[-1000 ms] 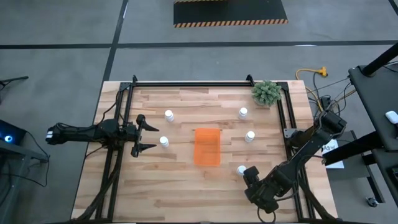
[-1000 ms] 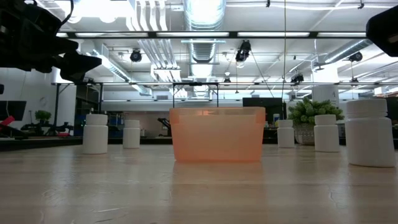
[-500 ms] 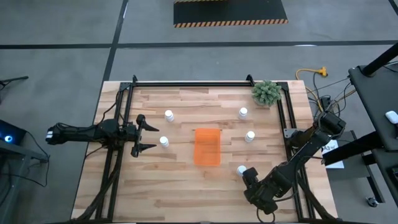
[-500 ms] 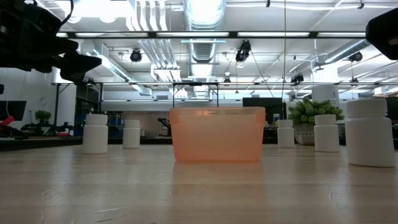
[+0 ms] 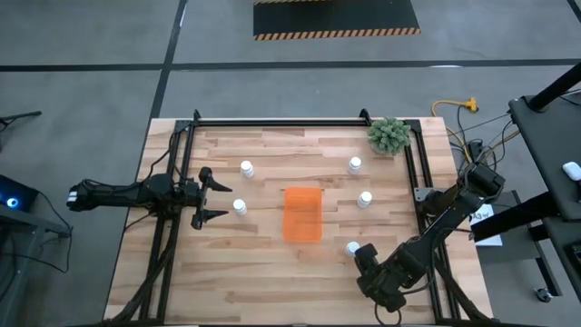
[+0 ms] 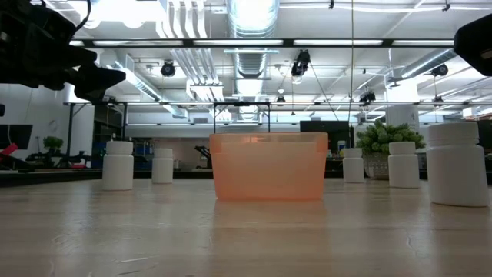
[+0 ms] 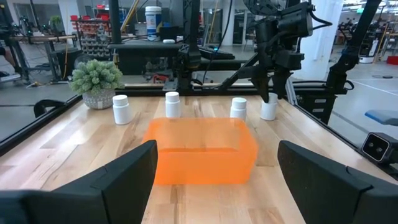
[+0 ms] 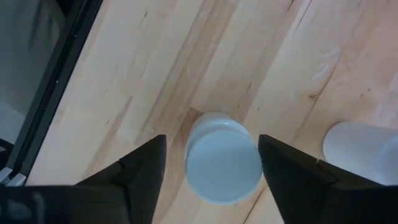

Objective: Pick and place pill bottles into a basket
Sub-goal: Put the white pill bottle into the orange bin

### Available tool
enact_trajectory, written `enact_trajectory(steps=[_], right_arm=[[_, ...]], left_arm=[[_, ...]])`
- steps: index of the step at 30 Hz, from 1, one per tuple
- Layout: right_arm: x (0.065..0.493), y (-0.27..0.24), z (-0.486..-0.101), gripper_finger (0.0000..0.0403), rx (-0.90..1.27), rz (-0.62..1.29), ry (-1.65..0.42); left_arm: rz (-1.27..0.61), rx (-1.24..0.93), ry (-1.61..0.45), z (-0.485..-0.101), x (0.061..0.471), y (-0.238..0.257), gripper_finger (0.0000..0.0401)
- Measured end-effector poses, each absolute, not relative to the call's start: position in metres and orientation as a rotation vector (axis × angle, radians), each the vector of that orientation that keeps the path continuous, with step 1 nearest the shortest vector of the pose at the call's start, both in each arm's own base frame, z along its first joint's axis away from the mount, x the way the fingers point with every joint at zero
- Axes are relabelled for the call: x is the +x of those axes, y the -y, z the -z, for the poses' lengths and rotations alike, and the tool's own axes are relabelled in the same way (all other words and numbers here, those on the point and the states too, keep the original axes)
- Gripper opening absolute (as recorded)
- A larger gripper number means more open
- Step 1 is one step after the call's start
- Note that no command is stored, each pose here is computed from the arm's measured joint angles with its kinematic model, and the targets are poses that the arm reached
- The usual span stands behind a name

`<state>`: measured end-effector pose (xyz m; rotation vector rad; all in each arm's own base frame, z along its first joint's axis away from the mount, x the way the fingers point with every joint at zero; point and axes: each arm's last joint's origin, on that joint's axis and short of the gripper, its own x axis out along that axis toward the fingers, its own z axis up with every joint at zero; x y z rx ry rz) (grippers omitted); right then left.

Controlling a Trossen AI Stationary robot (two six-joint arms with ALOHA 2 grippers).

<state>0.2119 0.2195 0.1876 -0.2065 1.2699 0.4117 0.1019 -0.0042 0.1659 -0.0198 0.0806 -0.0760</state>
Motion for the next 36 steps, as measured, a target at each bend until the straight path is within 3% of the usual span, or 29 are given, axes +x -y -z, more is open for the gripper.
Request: enact_trajectory(steps=[9, 21, 36], right_arm=[[0.21, -0.218, -0.187, 0.0148, -0.218, -0.426, -1.298], [0.21, -0.217, -0.19, 0.0158, -0.241, -0.43, -1.305], [0.235, -0.213, -0.229, 0.0155, -0.195, -0.406, -1.257]], left_arm=[[0.076, -0.02, -0.081, -0.166, 0.102, 0.004, 0.0315], [0.076, -0.02, -0.081, -0.166, 0.102, 0.004, 0.0315], [0.076, -0.02, -0.081, -0.166, 0.102, 0.004, 0.0315]])
